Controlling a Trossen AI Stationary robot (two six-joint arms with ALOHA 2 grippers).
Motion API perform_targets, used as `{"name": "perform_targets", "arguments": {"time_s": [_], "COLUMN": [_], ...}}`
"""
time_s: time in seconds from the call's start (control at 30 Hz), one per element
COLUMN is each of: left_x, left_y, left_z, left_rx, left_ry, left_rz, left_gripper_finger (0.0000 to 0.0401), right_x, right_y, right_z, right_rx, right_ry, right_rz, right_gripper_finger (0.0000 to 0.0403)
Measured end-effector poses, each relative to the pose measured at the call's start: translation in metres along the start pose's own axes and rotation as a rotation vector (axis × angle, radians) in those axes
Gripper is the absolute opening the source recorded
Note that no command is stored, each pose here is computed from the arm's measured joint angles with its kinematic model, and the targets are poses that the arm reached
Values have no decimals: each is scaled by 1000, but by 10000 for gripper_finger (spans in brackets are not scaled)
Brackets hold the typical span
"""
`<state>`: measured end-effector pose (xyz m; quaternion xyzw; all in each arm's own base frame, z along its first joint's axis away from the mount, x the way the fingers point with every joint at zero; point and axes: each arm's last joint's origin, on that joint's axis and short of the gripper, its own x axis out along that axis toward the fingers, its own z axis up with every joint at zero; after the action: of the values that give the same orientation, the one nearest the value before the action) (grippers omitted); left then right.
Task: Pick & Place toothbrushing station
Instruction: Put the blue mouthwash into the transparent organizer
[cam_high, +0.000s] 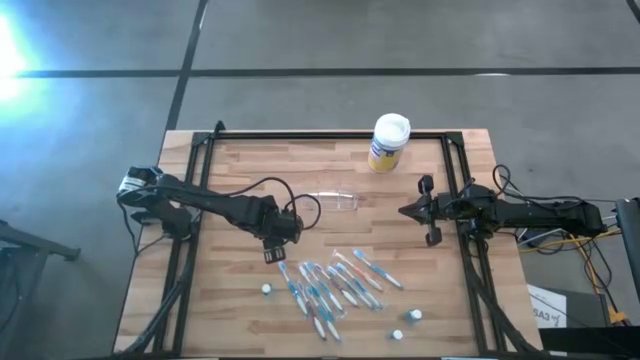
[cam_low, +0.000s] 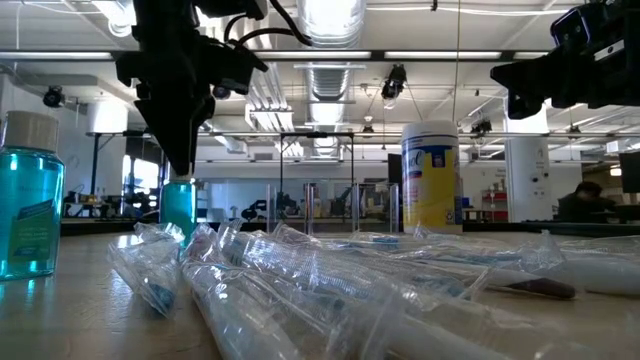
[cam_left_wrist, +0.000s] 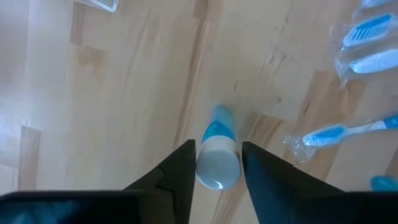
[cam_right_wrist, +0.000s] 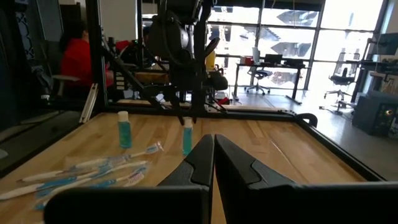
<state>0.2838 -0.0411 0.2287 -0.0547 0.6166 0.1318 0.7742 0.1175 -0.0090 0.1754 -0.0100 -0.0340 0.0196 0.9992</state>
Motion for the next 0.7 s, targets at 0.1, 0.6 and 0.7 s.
{"name": "perform_targets", "arguments": {"time_s": [0.1,0.6,0.7], "left_x": [0,0,0], "left_y": [-1,0,0], "left_z": [0,0,0], "left_rx": [-1,0,2], "left_ry": [7,2,2], "left_rz": [-18,-8,-6], "left_gripper_finger": [129,128,120], "right_x": [0,0,0], "right_y": [0,-2,-1], "right_z": [0,-2,-2], "right_rx": [0,4,4], "right_ry": [1,21,21], "right_rz": [0,-51,-52], "right_gripper_finger": [8,8,8]}}
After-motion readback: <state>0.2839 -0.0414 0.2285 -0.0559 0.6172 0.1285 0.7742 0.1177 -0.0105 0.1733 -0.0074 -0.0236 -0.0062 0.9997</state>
